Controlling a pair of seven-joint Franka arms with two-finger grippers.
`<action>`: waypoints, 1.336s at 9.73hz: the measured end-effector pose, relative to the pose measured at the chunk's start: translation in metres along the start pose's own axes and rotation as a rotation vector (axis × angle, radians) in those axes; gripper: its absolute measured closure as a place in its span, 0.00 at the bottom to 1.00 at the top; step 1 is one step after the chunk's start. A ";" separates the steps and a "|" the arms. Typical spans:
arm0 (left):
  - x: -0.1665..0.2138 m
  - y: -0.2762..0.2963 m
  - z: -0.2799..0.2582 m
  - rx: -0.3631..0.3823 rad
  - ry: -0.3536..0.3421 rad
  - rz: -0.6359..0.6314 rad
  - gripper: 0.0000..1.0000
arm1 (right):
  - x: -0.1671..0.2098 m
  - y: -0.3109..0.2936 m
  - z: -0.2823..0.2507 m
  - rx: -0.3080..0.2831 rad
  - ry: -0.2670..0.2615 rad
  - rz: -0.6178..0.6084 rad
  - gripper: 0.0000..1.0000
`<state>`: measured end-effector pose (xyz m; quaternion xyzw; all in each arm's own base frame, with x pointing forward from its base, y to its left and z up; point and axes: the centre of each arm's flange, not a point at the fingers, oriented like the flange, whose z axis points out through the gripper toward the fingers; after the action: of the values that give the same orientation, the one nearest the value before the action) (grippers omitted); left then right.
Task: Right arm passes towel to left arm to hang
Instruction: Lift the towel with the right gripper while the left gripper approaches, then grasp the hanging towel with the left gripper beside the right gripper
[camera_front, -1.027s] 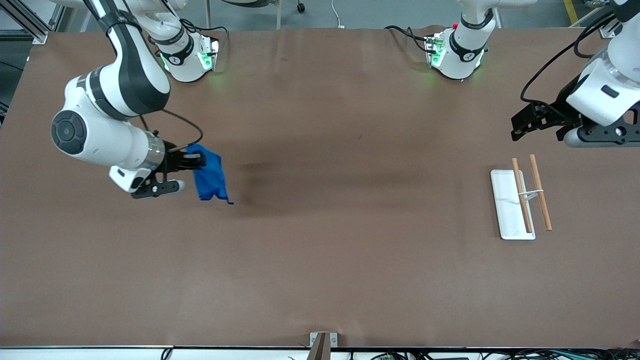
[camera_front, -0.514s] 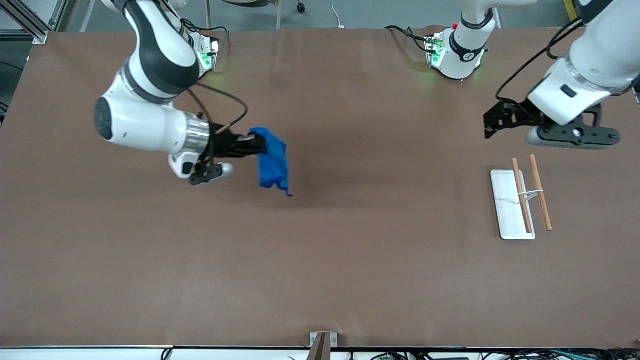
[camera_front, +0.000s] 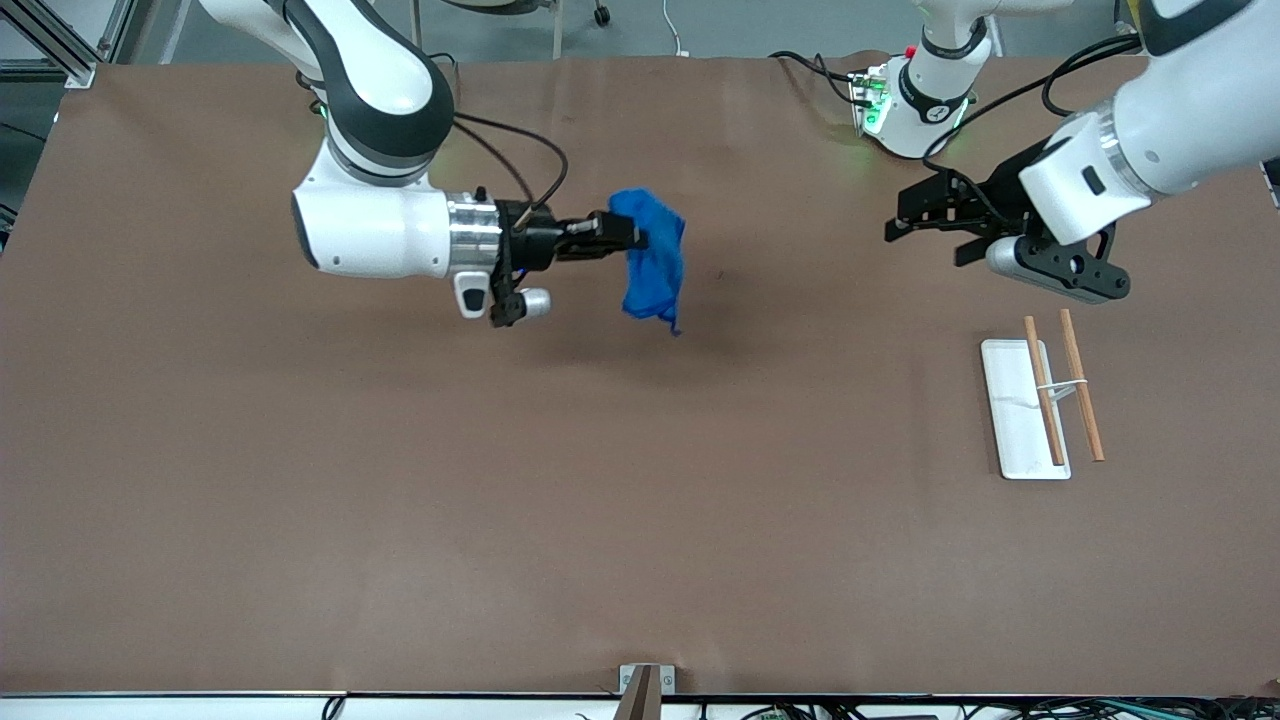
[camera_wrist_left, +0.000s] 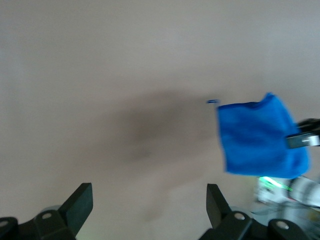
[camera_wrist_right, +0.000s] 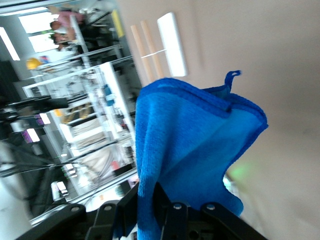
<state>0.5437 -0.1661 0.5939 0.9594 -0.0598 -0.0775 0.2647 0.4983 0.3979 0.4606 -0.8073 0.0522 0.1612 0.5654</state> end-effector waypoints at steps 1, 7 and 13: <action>0.000 -0.005 0.015 -0.077 -0.039 -0.006 0.00 | -0.006 -0.006 0.012 0.084 -0.004 0.000 0.87; -0.025 -0.047 0.116 -0.478 -0.182 0.067 0.00 | -0.016 0.008 0.077 0.428 0.022 -0.035 0.87; -0.075 -0.072 0.160 -0.807 -0.129 -0.022 0.00 | -0.017 0.005 0.083 0.455 0.023 -0.023 0.87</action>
<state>0.4470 -0.1724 0.4297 0.7722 -0.0305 -0.1574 0.6147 0.4645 0.4713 0.4362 -0.6612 0.0845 0.1295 0.7341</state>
